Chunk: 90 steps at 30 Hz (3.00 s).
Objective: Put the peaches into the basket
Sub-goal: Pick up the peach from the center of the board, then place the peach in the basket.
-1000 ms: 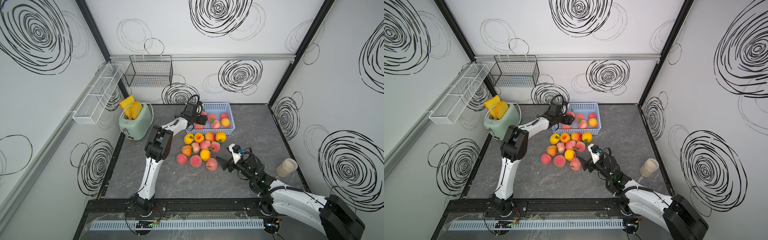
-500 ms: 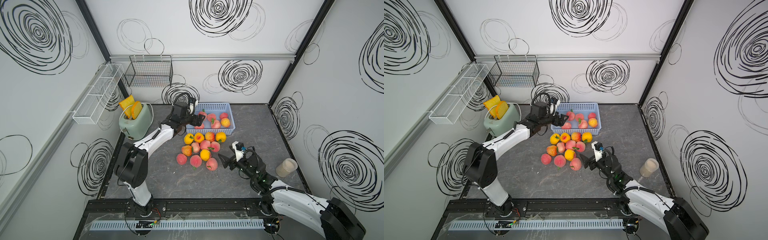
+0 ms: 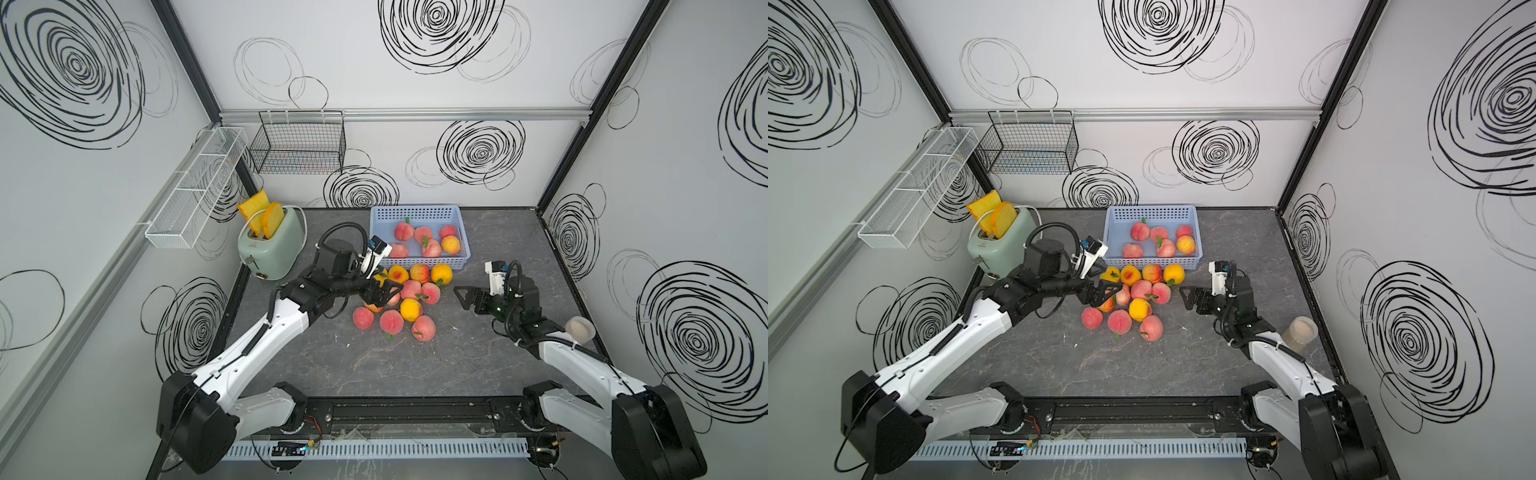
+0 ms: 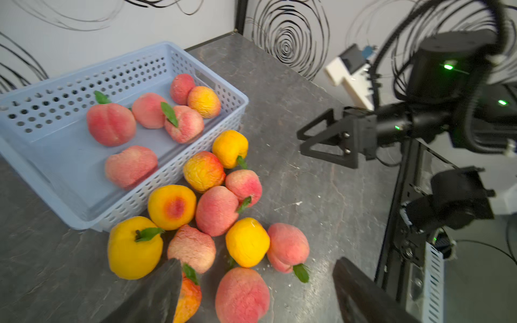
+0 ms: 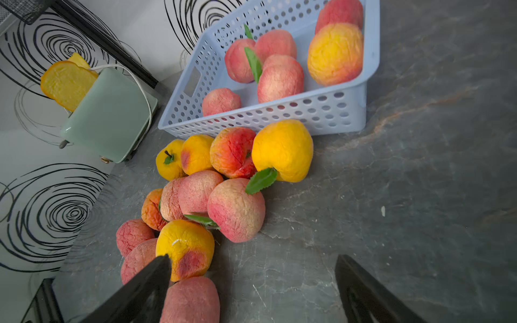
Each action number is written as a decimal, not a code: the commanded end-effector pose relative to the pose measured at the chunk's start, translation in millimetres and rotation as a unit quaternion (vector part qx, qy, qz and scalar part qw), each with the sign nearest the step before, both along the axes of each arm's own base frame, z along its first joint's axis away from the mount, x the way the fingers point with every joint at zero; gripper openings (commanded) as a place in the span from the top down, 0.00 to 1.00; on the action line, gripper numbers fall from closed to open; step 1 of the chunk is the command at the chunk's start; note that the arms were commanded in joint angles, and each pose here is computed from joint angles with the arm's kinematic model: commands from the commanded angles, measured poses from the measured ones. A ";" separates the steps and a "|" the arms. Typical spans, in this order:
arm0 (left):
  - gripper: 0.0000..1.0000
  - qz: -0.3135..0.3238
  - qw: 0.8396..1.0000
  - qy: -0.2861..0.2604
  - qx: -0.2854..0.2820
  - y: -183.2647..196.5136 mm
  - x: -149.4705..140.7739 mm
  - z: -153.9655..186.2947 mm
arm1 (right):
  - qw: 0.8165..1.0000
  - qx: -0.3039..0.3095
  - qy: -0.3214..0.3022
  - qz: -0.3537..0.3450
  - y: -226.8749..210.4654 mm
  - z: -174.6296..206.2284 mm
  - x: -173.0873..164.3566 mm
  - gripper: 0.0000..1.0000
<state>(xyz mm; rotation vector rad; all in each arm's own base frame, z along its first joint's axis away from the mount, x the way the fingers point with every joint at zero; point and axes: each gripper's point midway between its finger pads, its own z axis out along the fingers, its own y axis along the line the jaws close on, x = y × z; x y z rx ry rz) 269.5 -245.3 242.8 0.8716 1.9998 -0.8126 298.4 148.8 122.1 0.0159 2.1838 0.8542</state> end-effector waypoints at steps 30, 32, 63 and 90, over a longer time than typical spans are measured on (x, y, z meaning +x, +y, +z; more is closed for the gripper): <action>0.09 -0.100 0.995 -0.011 -0.001 -19.6 -52.6 2.3 | 0.992 0.061 0.111 -0.023 27.2 -57.6 96.7 0.10; 0.09 -0.099 0.995 -0.010 0.000 -19.6 -52.2 1.7 | 0.991 0.070 0.111 -0.021 28.5 -59.4 101.2 0.10; 0.09 -0.090 0.996 0.001 0.012 -19.5 -47.2 -7.3 | 0.989 0.081 0.126 -0.019 27.3 -66.1 104.4 0.29; 0.09 -0.090 0.996 0.005 0.007 -21.4 -46.5 -7.2 | 0.998 -0.048 -0.007 -0.029 6.6 20.6 182.0 0.35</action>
